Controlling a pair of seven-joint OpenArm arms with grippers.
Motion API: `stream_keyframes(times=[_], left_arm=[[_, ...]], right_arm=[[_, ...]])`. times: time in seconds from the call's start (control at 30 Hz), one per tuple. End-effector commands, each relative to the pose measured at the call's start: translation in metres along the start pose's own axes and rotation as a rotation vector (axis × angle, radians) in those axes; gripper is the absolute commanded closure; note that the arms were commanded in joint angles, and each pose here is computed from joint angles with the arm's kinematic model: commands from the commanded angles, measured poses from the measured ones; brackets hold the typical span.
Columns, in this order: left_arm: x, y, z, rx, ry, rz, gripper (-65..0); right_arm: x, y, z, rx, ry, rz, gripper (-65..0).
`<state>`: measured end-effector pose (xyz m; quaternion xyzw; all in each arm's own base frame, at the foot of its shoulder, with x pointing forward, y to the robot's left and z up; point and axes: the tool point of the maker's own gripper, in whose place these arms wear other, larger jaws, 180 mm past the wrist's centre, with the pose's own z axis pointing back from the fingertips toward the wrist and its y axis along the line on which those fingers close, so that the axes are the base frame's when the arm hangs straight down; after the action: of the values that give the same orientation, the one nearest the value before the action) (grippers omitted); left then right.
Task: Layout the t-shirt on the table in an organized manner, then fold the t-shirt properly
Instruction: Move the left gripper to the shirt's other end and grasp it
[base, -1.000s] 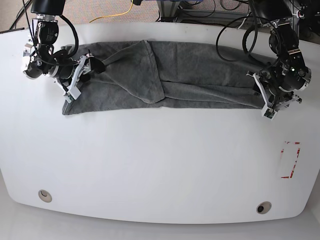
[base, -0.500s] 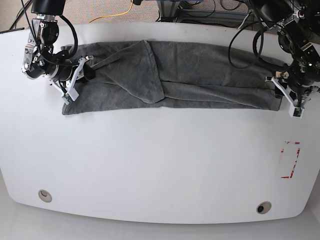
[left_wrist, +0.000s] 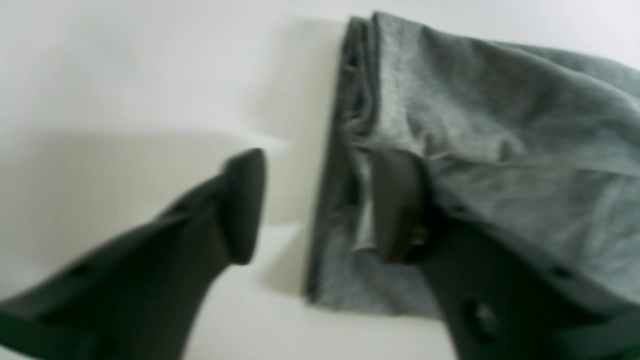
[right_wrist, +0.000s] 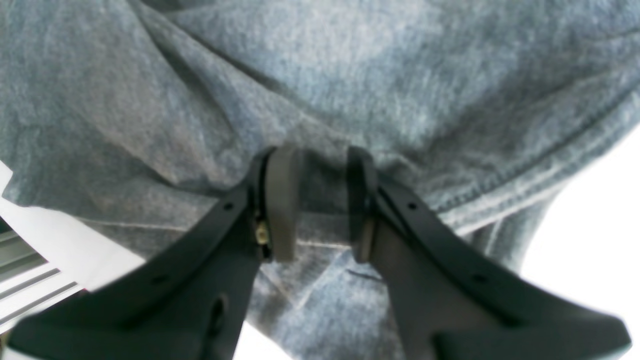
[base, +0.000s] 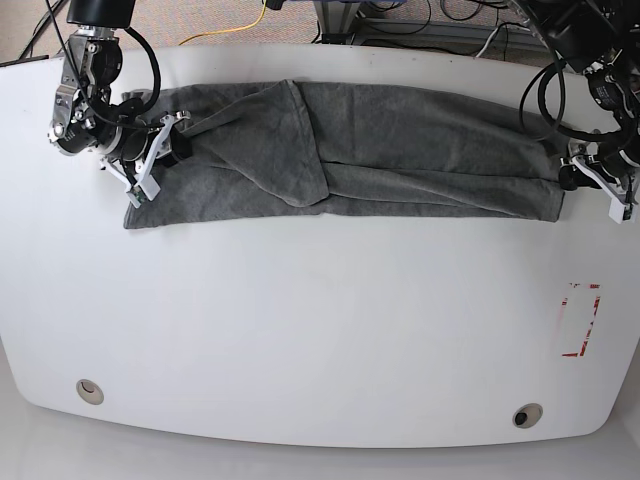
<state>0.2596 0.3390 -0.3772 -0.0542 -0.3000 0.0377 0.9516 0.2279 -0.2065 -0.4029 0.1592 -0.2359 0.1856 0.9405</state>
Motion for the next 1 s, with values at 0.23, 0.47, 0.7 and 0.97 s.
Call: stream_keyframes(times=[0.23,0.47,0.7,0.97], left_arm=[[0.009,0.012,-0.006,-0.102,-0.043,0.093,-36.9],[0.008,0.007,-0.021,-0.165,-0.033,0.167,-36.9],[0.004,-0.009,-0.034,-0.209,0.01,0.146,-36.9],[-0.003,-0.025,-0.042,-0.235,0.065,0.085,-36.8]], right_arm=[[0.006,0.003,0.002,0.007,-0.033,0.0,-16.2],[0.006,0.005,0.001,0.015,-0.038,-0.005,-16.2],[0.006,0.006,0.001,0.016,-0.039,-0.006,-16.0],[0.007,0.005,0.001,0.014,-0.04,-0.005,-16.0]])
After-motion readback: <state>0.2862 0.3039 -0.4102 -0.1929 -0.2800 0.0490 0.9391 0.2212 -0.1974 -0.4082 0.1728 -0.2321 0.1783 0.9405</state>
